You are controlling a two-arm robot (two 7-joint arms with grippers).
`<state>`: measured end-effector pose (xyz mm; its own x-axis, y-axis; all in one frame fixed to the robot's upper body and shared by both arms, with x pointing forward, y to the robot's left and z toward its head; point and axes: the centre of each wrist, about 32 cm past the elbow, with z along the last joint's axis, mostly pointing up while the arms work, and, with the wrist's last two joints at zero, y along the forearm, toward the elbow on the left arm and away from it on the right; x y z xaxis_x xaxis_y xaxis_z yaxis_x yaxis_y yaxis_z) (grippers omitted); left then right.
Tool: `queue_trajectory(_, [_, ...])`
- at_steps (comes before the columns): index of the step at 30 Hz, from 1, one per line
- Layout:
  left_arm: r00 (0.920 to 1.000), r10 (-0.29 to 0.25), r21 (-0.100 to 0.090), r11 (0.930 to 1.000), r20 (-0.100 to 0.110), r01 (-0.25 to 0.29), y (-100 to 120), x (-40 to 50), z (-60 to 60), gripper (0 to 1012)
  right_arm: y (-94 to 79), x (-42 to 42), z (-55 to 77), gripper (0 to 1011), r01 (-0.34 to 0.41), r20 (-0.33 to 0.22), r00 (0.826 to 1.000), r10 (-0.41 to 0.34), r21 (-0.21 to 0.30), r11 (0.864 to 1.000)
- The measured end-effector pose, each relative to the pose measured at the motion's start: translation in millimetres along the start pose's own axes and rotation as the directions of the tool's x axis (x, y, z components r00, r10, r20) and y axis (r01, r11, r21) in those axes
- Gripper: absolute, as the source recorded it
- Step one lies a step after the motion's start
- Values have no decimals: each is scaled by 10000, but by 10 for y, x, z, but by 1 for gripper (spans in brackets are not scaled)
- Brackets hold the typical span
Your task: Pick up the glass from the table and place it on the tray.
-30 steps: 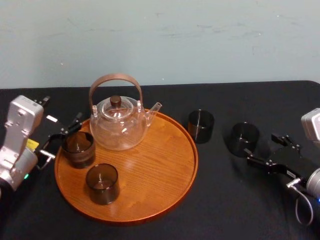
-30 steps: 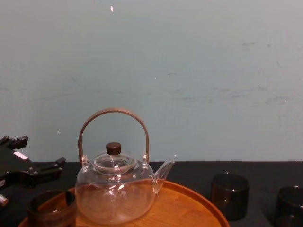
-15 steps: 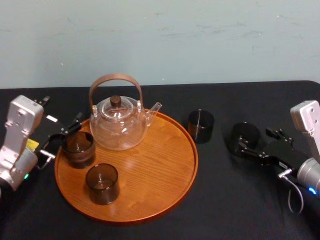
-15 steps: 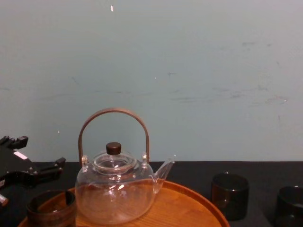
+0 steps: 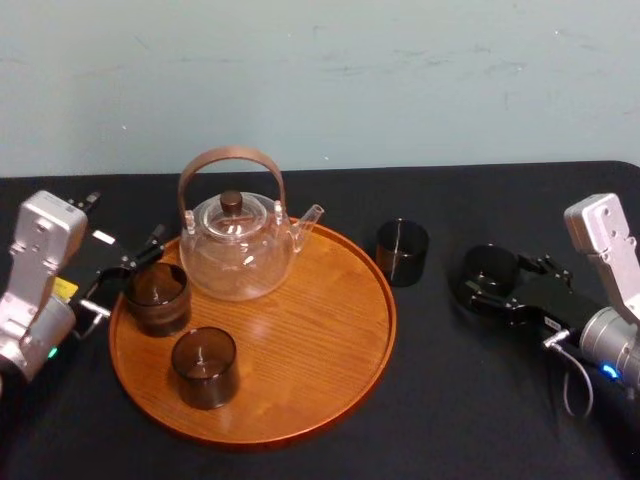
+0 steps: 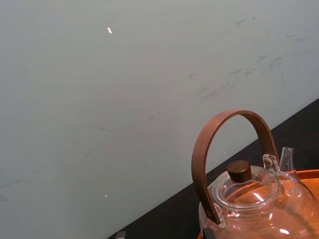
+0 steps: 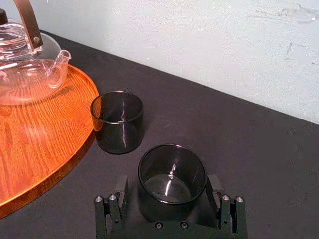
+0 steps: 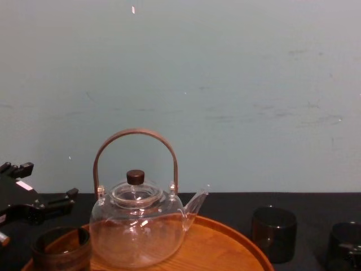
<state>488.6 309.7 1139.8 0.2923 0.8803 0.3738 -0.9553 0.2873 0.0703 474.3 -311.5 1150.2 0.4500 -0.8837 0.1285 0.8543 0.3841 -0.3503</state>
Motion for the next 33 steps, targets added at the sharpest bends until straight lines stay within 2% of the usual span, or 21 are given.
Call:
queue_trajectory(21, [10000, 0, 1, 10000, 0, 0, 0, 0, 0, 1001, 185, 39, 22, 1002, -122, -184, 9998, 119, -163, 9998])
queue_trajectory(33, [10000, 0, 1, 10000, 0, 0, 0, 0, 0, 1001, 209, 32, 19, 1002, -120, -119, 9999, 117, -219, 9997])
